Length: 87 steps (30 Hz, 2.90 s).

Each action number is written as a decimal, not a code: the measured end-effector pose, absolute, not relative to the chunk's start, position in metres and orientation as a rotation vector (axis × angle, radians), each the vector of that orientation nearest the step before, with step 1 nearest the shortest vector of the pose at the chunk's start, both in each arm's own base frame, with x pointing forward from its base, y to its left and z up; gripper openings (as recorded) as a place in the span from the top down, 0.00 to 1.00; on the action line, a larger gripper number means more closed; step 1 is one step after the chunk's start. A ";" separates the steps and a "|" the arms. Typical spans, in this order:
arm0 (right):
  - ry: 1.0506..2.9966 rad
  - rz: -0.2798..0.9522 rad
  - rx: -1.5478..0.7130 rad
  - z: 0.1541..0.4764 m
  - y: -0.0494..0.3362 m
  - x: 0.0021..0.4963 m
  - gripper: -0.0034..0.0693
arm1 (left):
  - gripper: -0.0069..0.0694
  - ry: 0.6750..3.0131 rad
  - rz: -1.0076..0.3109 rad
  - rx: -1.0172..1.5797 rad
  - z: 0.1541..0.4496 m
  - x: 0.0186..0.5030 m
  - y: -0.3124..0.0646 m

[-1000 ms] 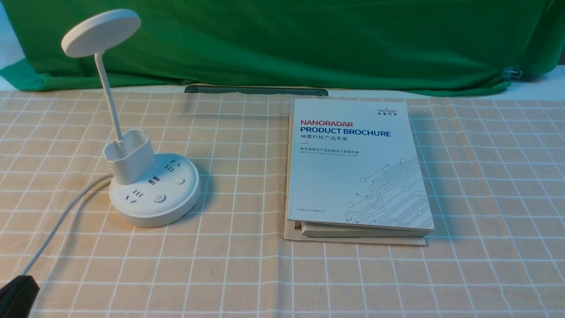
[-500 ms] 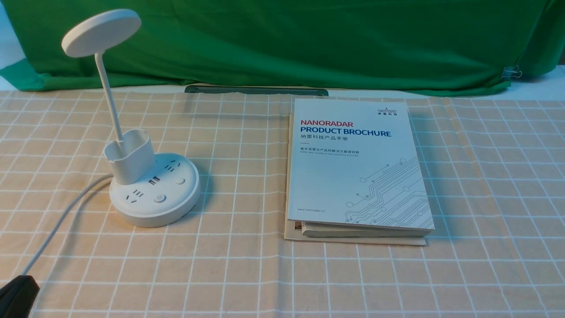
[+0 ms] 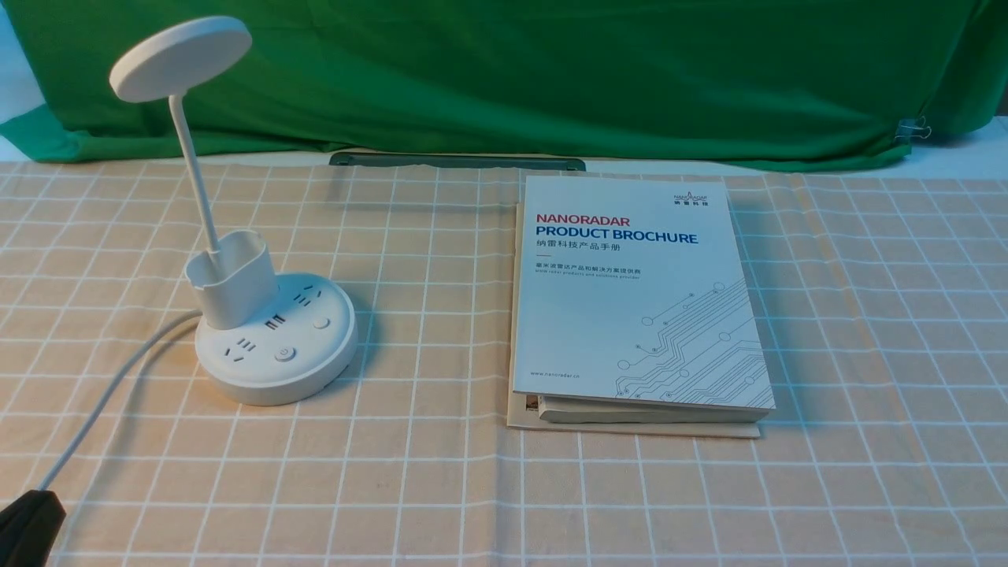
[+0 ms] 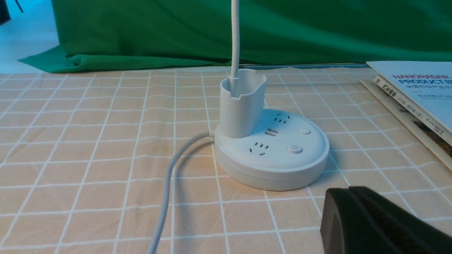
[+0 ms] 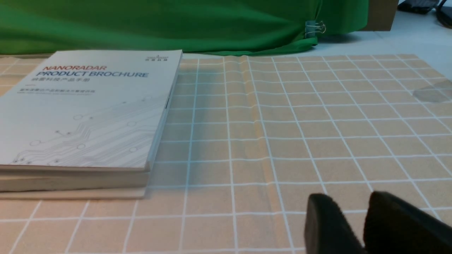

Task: Turn on the table lamp on the light coffee tablecloth with your hand.
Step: 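Press the power button on the lamp base to turn the lamp on with the left gripper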

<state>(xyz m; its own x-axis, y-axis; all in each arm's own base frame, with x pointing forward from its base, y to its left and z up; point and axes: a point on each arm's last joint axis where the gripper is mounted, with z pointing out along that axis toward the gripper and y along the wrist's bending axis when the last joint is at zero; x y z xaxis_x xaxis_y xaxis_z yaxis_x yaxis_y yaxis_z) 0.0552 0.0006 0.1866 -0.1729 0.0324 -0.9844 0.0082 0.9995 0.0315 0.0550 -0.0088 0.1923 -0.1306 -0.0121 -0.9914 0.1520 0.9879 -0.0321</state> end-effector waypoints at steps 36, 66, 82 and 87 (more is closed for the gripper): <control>1.745 0.021 0.030 0.187 0.001 0.055 0.63 | 0.88 1.816 -0.220 -0.026 0.340 0.106 -0.015; 1.745 0.021 0.030 0.187 0.001 0.055 0.63 | 0.88 2.608 -0.264 0.280 0.219 0.319 -0.142; 1.745 0.021 0.030 0.187 0.001 0.055 0.63 | 0.88 2.609 0.000 0.302 0.189 0.373 -0.141; 1.745 0.021 0.030 0.187 0.001 0.055 0.63 | 0.88 2.637 -0.030 0.139 0.188 0.378 -0.125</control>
